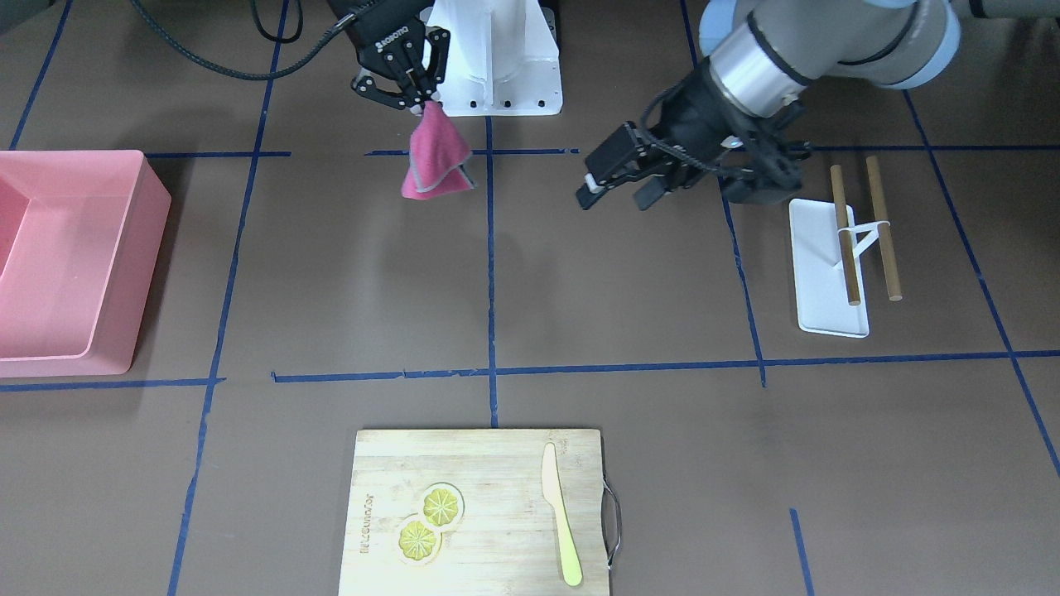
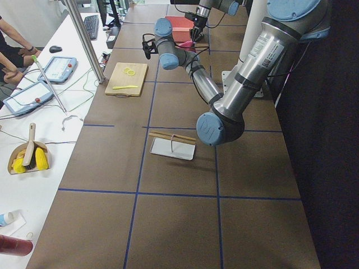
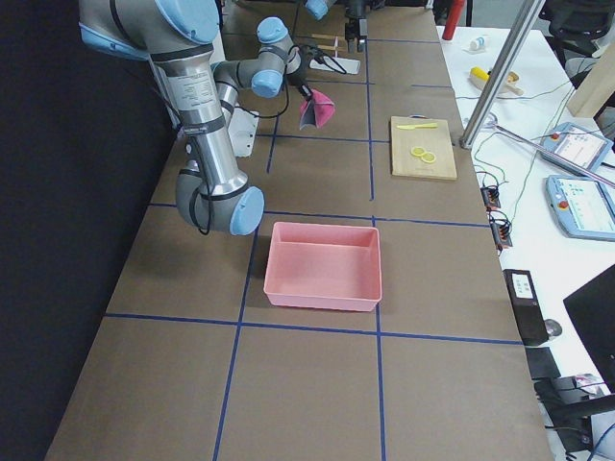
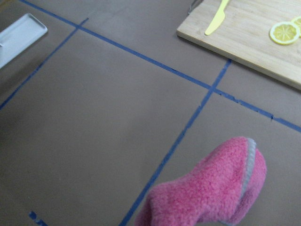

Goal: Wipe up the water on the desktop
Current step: 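Lower the held cloth onto the table with the right gripper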

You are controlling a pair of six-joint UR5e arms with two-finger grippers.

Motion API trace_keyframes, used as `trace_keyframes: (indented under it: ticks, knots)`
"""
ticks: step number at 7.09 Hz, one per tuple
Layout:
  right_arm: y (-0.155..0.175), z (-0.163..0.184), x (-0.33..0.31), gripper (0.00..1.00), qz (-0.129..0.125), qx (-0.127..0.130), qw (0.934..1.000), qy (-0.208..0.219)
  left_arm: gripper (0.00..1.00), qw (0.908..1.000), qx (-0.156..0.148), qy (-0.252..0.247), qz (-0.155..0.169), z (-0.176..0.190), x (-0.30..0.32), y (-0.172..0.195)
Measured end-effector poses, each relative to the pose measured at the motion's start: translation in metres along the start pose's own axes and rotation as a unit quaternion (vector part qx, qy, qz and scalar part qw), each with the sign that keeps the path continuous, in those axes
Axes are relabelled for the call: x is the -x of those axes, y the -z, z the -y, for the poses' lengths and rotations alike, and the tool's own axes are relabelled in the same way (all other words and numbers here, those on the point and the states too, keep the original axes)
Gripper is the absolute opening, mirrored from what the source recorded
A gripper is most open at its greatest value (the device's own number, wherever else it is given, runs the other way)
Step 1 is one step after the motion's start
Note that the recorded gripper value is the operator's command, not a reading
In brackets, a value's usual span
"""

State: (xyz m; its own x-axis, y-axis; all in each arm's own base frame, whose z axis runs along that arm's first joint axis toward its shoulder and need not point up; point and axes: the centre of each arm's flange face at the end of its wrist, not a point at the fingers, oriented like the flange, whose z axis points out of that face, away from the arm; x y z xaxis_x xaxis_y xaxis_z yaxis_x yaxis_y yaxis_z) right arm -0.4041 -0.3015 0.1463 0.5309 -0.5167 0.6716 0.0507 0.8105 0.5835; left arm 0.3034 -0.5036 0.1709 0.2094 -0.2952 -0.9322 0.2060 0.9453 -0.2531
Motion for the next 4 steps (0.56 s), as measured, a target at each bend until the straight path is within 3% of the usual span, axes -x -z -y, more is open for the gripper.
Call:
trace_keyframes:
  ticks: [2, 4]
  knots:
    - [0.001, -0.006, -0.015, 0.00, -0.007, 0.078, 0.9951, -0.061, 1.00, 0.9973, -0.030, -0.043, 0.051, 0.018, 0.020, 0.042]
    - [-0.011, -0.014, -0.025, 0.00, -0.010, 0.149, 0.9823, -0.114, 1.00, 0.9884, -0.035, -0.102, 0.108, 0.026, 0.063, 0.070]
